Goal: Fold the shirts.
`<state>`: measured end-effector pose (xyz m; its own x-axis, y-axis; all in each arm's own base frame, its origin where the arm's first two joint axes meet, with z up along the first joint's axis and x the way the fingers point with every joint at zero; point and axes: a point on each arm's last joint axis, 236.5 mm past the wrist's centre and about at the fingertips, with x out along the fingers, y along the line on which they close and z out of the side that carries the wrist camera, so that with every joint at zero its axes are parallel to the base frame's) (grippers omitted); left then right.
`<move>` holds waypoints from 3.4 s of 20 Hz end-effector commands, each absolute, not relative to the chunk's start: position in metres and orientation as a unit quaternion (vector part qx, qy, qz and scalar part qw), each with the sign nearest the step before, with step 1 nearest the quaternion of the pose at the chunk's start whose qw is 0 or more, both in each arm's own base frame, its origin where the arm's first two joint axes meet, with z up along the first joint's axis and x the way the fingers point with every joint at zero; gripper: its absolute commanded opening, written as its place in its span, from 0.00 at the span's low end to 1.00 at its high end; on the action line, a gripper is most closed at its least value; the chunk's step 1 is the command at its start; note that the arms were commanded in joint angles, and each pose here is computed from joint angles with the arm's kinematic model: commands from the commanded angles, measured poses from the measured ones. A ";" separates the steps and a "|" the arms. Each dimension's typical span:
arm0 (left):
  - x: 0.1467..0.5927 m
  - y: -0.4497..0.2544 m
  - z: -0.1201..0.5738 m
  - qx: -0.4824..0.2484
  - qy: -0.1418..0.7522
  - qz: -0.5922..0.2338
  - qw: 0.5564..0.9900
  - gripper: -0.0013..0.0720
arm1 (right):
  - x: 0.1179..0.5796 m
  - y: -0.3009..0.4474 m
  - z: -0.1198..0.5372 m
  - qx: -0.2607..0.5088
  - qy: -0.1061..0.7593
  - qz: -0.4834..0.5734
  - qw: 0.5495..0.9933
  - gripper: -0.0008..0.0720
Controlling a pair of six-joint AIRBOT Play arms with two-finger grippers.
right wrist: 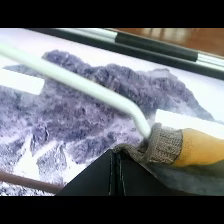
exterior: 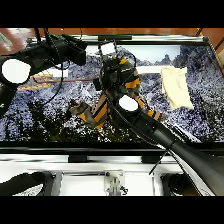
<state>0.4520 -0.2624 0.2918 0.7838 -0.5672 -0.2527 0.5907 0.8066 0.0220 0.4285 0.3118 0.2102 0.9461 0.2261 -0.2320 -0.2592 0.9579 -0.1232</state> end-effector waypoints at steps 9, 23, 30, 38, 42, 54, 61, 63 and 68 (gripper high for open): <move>0.454 -0.263 0.280 0.060 0.132 -0.307 0.941 0.09 | 0.385 0.340 0.316 -0.014 -0.011 0.251 0.968 0.11; 0.439 -0.273 0.271 0.051 0.163 -0.328 0.929 0.09 | 0.379 0.338 0.340 0.041 0.000 0.259 0.965 0.73; 0.438 -0.275 0.272 0.043 0.164 -0.332 0.928 0.09 | 0.387 0.175 0.335 0.027 0.090 0.033 0.995 0.73; 0.437 -0.274 0.274 0.049 0.160 -0.333 0.928 0.09 | 0.403 0.154 0.201 0.114 0.377 0.187 0.900 0.73; 0.437 -0.273 0.274 0.049 0.161 -0.332 0.928 0.09 | 0.382 0.187 0.155 0.052 0.451 0.254 0.854 0.73; 0.442 -0.265 0.274 0.047 0.161 -0.324 0.931 0.09 | 0.395 0.194 0.124 -0.037 0.450 0.285 0.845 0.73; 0.442 -0.265 0.274 0.047 0.161 -0.324 0.931 0.09 | 0.407 0.216 0.110 -0.017 0.445 0.319 0.837 0.43; 0.442 -0.265 0.274 0.047 0.161 -0.323 0.931 0.09 | 0.416 0.215 0.115 -0.017 0.426 0.313 0.848 0.16; 0.443 -0.265 0.273 0.048 0.161 -0.323 0.931 0.09 | 0.405 0.212 0.134 -0.030 0.413 0.319 0.853 0.11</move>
